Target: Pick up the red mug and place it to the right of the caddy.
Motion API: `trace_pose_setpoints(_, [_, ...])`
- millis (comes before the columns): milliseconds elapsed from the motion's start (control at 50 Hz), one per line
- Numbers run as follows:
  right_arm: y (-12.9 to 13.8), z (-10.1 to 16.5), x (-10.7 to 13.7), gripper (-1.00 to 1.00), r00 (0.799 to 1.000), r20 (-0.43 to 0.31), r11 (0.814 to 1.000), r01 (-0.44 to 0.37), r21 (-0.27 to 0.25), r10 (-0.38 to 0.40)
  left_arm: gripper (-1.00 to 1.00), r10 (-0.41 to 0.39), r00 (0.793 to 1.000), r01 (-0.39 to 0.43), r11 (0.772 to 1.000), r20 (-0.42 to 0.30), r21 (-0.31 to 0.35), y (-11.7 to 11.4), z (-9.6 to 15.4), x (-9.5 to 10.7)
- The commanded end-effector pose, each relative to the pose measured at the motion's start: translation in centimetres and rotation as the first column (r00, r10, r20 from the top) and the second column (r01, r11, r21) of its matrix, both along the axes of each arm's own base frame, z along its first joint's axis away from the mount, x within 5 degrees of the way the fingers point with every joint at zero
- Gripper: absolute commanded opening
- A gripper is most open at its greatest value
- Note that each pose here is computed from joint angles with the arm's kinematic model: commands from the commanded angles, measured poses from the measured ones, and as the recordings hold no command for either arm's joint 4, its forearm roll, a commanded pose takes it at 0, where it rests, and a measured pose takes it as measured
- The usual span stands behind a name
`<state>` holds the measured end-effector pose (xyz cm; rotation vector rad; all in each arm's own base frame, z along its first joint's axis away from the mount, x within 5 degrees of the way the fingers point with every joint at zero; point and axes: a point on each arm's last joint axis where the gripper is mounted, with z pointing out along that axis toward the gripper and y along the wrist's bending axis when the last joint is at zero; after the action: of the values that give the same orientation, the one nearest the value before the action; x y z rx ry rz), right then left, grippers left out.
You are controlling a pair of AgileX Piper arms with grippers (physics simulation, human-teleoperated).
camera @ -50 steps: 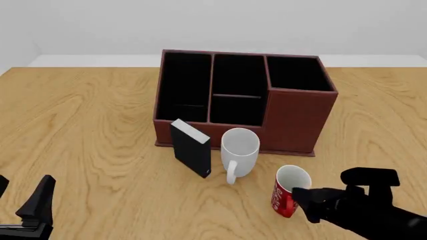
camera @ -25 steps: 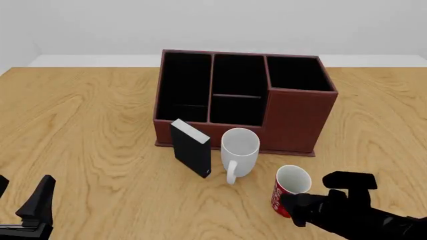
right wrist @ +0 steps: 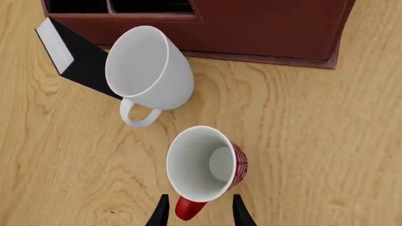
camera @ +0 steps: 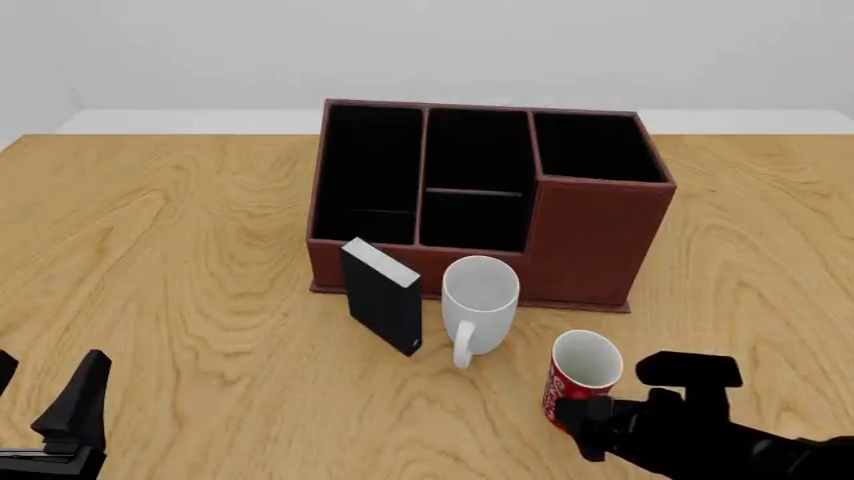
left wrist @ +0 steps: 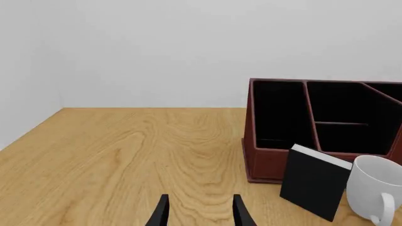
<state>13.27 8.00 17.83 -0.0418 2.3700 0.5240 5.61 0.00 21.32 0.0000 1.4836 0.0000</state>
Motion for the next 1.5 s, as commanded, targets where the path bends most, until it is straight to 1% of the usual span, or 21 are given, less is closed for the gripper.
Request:
trace_pose_setpoints(20, [0.5,-0.5,0.3,1.0,1.0,-0.01,1.0,-0.008,0.002,0.008,1.0,0.0,1.0,0.0,1.0,0.0,0.0,0.0,0.0,0.0])
trace_pose_setpoints(100, [0.3,-0.5,0.2,1.0,1.0,-0.013,1.0,-0.006,-0.002,0.006,1.0,0.0,1.0,0.0,1.0,0.0,0.0,0.0,0.0,0.0])
trace_pose_setpoints(120, [0.3,-0.4,0.2,-1.0,1.0,-0.01,1.0,-0.009,-0.003,0.009,1.0,0.0,1.0,0.0,1.0,0.0,0.0,0.0,0.0,0.0])
trace_pose_setpoints(160, [-0.1,0.0,-0.1,-1.0,1.0,0.005,1.0,-0.003,-0.003,0.003,1.0,0.0,1.0,0.0,1.0,0.0,0.0,0.0,0.0,0.0])
trace_pose_setpoints(400, [0.2,-0.2,-0.1,-1.0,1.0,-0.005,1.0,-0.009,-0.001,0.009,1.0,0.0,1.0,0.0,1.0,0.0,0.0,0.0,0.0,0.0])
trace_pose_setpoints(540, [-1.3,0.3,-0.7,-1.0,0.999,0.024,0.999,0.022,-0.026,-0.021,1.0,0.0,1.0,0.0,1.0,0.0,0.0,0.0,0.0,0.0])
trace_pose_setpoints(580, [-2.3,1.1,-1.4,-1.0,0.997,0.071,0.999,0.034,-0.04,-0.031,1.0,0.0,1.0,0.0,1.0,0.0,0.0,0.0,0.0,0.0])
trace_pose_setpoints(620, [-2.2,0.8,-1.3,-1.0,0.998,0.056,0.998,0.037,-0.04,-0.035,1.0,0.0,1.0,0.0,1.0,0.0,0.0,0.0,0.0,0.0])
trace_pose_setpoints(760, [-3.5,2.0,-2.4,-1.0,0.99,0.133,0.996,0.046,-0.075,-0.035,1.0,0.0,1.0,0.0,1.0,0.0,0.0,0.0,0.0,0.0])
trace_pose_setpoints(820, [-4.3,3.1,-3.3,-1.0,0.98,0.194,0.994,0.054,-0.096,-0.034,1.0,0.0,1.0,0.0,1.0,0.0,0.0,0.0,0.0,0.0])
trace_pose_setpoints(980, [-5.0,4.3,-4.3,-1.0,0.961,0.274,0.99,0.064,-0.128,-0.026,1.0,0.0,1.0,0.0,1.0,0.0,0.0,0.0,0.0,0.0])
trace_pose_setpoints(1040, [-5.3,5.1,-4.8,-1.0,0.948,0.319,0.987,0.055,-0.151,-0.004,1.0,0.0,1.0,0.0,1.0,0.0,0.0,0.0,0.0,0.0])
trace_pose_setpoints(1060, [-5.6,5.5,-5.3,-1.0,0.937,0.349,0.984,0.063,-0.166,-0.001,1.0,0.0,1.0,0.0,1.0,0.0,0.0,0.0,0.0,0.0])
trace_pose_setpoints(1140, [-5.8,5.5,-5.3,-1.0,0.933,0.36,0.978,0.07,-0.197,0.006,1.0,0.0,1.0,0.0,1.0,0.0,0.0,0.0,0.0,0.0])
trace_pose_setpoints(1200, [-6.2,5.8,-5.6,-1.0,0.921,0.391,0.969,0.087,-0.233,0.012,1.0,0.0,1.0,0.0,1.0,0.0,0.0,0.0,0.0,0.0])
trace_pose_setpoints(1240, [-6.2,5.7,-5.4,-1.0,0.922,0.388,0.969,0.093,-0.231,0.004,1.0,0.0,1.0,0.0,1.0,0.0,0.0,0.0,0.0,0.0])
trace_pose_setpoints(1280, [-6.5,6.1,-5.6,-1.0,0.911,0.412,0.963,0.124,-0.24,-0.015,1.0,0.0,1.0,0.0,1.0,0.0,0.0,0.0,0.0,0.0])
trace_pose_setpoints(1320, [-6.6,6.1,-5.5,-1.0,0.909,0.416,0.961,0.136,-0.24,-0.024,1.0,0.0,1.0,0.0,1.0,0.0,0.0,0.0,0.0,0.0])
trace_pose_setpoints(1340, [-6.8,6.4,-5.5,-1.0,0.903,0.426,0.957,0.167,-0.235,-0.053,1.0,0.0,1.0,0.0,1.0,0.0,0.0,0.0,0.0,0.0])
trace_pose_setpoints(1440, [-6.9,7.4,-5.3,-1.0,0.879,0.473,0.953,0.196,-0.231,-0.066,1.0,0.0,1.0,0.0,1.0,0.0,0.0,0.0,0.0,0.0])
trace_pose_setpoints(1500, [-7.0,7.2,-4.4,-1.0,0.877,0.474,0.948,0.212,-0.237,-0.078,1.0,0.0,1.0,0.0,1.0,0.0,0.0,0.0,0.0,0.0])
